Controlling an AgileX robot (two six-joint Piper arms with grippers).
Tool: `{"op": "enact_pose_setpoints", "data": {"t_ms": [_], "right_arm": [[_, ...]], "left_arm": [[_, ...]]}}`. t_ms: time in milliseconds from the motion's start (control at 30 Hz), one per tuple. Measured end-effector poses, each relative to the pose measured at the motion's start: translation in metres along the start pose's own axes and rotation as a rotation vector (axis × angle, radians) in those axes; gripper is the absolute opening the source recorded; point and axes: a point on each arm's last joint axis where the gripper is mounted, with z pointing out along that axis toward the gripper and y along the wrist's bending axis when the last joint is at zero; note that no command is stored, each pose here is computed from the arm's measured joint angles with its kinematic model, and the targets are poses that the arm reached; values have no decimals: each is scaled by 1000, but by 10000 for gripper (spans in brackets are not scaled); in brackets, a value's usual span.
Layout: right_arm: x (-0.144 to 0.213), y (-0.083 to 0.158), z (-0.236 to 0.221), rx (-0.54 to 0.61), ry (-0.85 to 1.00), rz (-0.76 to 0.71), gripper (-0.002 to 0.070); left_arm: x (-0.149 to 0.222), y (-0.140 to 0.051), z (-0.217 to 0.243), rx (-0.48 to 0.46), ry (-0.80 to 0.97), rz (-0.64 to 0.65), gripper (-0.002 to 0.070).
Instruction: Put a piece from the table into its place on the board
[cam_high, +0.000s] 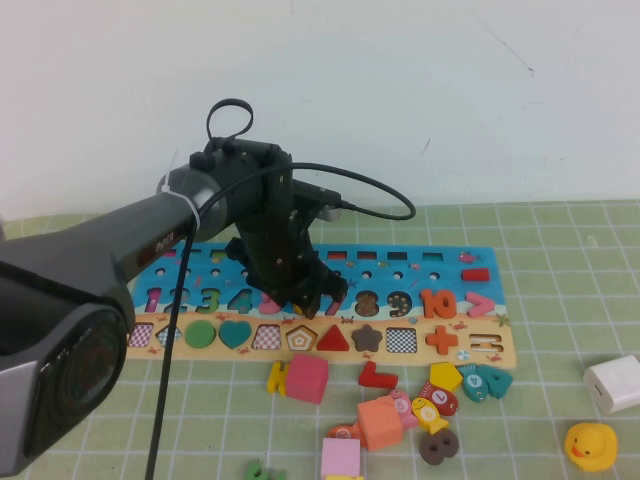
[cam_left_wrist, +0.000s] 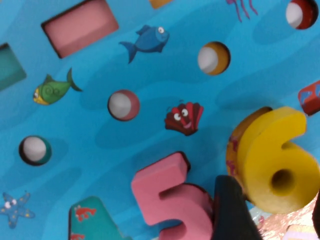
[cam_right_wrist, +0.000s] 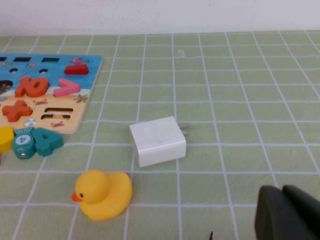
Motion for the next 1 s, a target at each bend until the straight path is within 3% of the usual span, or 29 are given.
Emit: {"op": "enact_pose_setpoints", "data": {"t_ms": [400,667,800,1000], "right_arm": [[0,0,0,0,0,0,-1],[0,0,0,0,0,-1,-1],[0,0,0,0,0,-2,-1],[0,0,0,0,0,-2,-1]], "left_arm": [[1,2,-4,-27,27,-7,333],[-23,0,-44,-33,-90,3,320],[-29,-4,-56,-9,-131,3,248],[-26,-5,-51,9,-98,19,60]]}}
